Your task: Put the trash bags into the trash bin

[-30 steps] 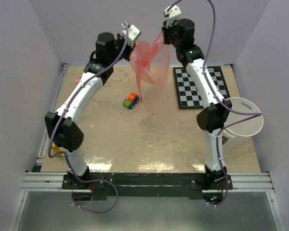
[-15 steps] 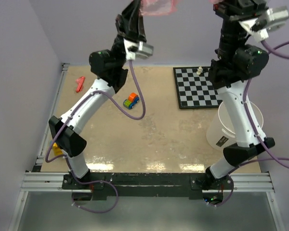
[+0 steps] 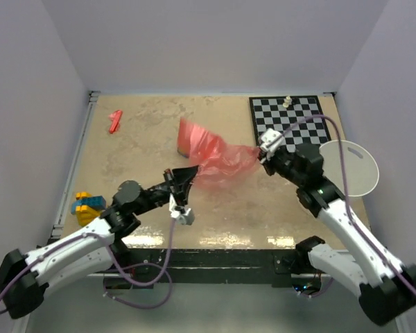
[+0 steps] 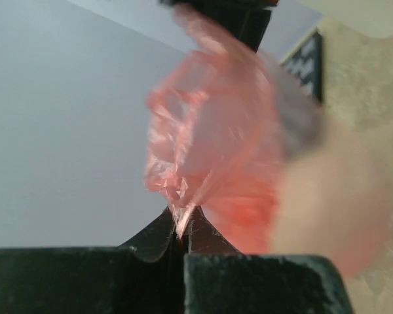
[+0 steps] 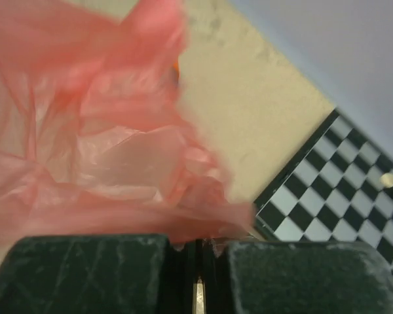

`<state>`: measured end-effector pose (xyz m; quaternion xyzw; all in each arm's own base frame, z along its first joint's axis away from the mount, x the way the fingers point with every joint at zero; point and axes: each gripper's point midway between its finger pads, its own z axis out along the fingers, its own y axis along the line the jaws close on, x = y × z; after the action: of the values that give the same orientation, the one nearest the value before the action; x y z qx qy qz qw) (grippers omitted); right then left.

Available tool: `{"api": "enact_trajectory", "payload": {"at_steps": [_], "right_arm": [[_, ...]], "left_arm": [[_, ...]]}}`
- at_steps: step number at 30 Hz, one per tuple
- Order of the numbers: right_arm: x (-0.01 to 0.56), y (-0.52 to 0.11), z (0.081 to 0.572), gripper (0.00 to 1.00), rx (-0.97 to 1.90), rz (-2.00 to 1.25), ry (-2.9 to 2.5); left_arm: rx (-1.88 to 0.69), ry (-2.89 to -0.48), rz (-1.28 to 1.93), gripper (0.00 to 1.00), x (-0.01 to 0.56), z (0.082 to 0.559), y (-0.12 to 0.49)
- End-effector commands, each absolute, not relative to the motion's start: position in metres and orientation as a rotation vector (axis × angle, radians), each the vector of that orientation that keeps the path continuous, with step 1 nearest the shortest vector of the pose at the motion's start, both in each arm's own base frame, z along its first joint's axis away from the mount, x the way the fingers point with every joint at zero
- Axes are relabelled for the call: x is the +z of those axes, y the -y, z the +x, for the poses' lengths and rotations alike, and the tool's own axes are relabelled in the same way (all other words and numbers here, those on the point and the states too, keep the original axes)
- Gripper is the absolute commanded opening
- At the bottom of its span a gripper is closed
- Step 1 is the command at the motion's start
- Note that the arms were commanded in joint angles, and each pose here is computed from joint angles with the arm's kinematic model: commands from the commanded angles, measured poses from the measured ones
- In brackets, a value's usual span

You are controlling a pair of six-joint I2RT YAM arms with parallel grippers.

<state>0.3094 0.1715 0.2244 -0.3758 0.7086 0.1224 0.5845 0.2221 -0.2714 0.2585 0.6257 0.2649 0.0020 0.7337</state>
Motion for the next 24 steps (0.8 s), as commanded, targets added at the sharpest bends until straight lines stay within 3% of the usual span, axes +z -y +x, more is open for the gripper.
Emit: {"api": "enact_trajectory", "payload": {"at_steps": [1,7,12,15,18,20,24], "right_arm": [[0.32,-0.167,0.251,0.0,0.416,-0.77,-1.432],[0.311,-0.177,0.315,0.0,0.395,-0.648,-1.633],[0.297,-0.182,0.376,0.0,0.313,-0.544,-1.695],[0.276,-0.181,0.435,0.0,0.204,-0.48,-1.766],[0.334,-0.182,0.501,0.0,0.152,-0.403,-1.662],[0.41,-0.191,0.529,0.0,0.149,-0.387,-1.498],[0.6,-0.194,0.514,0.0,0.176,-0.33,-1.048]], "left_arm": [[-0.17,-0.789,1.327,0.0,0.271,0.208,0.256],[-0.195,-1.418,1.019,0.0,0.256,0.264,0.233],[-0.148,-1.451,0.903,0.0,0.254,0.292,0.217],[-0.099,-1.489,0.834,0.0,0.273,0.339,0.21],[-0.002,-1.51,0.678,0.0,0.315,0.409,0.189],[0.037,-1.405,0.605,0.0,0.381,0.446,0.187],[-0.004,-1.102,0.576,0.0,0.524,0.468,0.214]]}}
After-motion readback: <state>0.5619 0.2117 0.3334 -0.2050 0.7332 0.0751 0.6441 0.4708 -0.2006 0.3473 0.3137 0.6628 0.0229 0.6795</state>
